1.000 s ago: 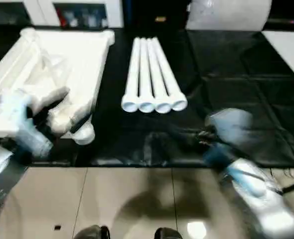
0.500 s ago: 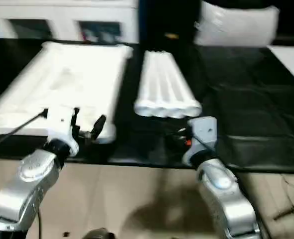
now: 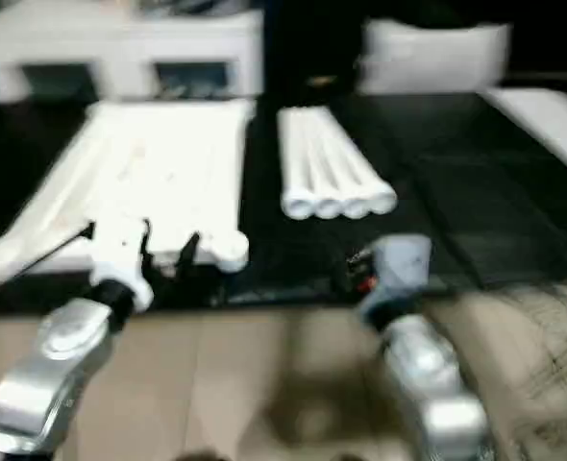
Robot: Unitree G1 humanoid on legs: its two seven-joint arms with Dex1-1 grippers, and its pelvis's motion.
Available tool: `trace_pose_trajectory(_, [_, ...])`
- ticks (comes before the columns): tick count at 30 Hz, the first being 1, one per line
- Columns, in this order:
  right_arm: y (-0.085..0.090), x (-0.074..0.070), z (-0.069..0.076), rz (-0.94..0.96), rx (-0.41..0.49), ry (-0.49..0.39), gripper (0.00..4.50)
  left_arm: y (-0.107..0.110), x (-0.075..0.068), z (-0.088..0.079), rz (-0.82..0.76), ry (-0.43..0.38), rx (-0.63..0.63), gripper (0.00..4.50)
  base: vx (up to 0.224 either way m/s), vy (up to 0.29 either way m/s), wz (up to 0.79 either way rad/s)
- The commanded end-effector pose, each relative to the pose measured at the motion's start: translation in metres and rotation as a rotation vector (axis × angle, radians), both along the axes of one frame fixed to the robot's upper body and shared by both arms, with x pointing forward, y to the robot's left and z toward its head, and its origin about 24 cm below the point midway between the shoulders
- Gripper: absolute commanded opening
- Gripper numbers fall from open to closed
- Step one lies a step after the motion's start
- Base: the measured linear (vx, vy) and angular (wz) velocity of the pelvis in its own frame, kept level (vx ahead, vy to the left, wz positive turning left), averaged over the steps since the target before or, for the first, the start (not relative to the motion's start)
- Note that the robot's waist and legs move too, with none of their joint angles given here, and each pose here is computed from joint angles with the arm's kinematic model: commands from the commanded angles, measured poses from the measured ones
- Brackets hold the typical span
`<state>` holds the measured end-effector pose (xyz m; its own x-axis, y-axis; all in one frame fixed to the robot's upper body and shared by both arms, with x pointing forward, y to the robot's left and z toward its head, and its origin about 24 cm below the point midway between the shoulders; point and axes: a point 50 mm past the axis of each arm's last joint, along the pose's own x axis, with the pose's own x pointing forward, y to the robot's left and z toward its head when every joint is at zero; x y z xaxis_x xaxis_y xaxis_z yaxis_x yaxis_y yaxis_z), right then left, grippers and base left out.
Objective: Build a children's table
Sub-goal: Move to table
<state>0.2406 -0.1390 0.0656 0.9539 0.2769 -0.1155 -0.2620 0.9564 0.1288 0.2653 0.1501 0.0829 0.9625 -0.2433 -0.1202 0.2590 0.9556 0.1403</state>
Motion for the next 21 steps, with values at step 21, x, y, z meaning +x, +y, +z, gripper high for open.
trace_pose_trajectory(21, [0.001, 0.002, 0.014, 0.099, -0.108, -0.036, 4.5, -0.009, -0.013, -0.003, 0.001, 0.049, -0.049, 4.38, 0.013, 0.006, 0.01])
